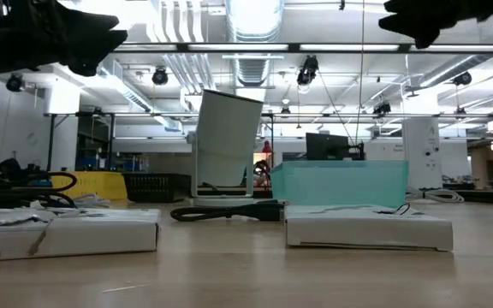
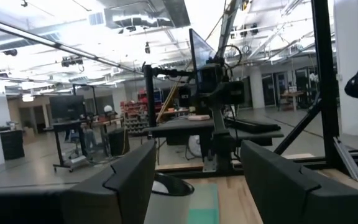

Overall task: Pick and place items into bin
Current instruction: Put the black charger adapter into the yellow bin

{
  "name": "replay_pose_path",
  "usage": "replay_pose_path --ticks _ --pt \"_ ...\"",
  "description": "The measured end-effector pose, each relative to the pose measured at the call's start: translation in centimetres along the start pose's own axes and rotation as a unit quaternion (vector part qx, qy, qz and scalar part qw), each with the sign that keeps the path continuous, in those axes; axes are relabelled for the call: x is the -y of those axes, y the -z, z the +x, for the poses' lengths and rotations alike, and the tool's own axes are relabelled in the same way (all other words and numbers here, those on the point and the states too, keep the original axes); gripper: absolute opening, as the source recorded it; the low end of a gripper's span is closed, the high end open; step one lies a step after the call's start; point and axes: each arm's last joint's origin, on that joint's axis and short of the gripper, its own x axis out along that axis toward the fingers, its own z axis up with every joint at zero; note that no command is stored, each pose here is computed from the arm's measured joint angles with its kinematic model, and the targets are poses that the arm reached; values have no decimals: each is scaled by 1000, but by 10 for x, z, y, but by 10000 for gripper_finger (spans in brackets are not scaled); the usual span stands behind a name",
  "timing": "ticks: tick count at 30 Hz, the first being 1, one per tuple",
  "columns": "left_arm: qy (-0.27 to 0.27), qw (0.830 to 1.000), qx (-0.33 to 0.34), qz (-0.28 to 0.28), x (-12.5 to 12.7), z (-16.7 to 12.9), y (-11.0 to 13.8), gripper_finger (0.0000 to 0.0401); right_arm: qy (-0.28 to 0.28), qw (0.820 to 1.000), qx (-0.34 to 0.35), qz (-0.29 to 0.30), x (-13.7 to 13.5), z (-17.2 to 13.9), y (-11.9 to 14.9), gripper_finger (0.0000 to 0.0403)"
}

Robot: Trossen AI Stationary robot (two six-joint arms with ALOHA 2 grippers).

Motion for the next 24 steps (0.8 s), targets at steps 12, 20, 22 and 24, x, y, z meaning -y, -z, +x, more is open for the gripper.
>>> replay_pose_path --ticks 12,20,22,24 --pt "0 1000 -1 2 0 0 0 219 28 977 -203 54 -6 16 -35 219" --pt "0 1000 -2 1 0 0 0 218 61 945 -313 71 -6 14 -52 219" --pt "0 1000 -2 0 0 0 0 218 66 940 -328 69 -6 14 -55 219" --pt "0 1000 1 -1 0 0 0 218 71 933 -345 67 -6 14 -56 219"
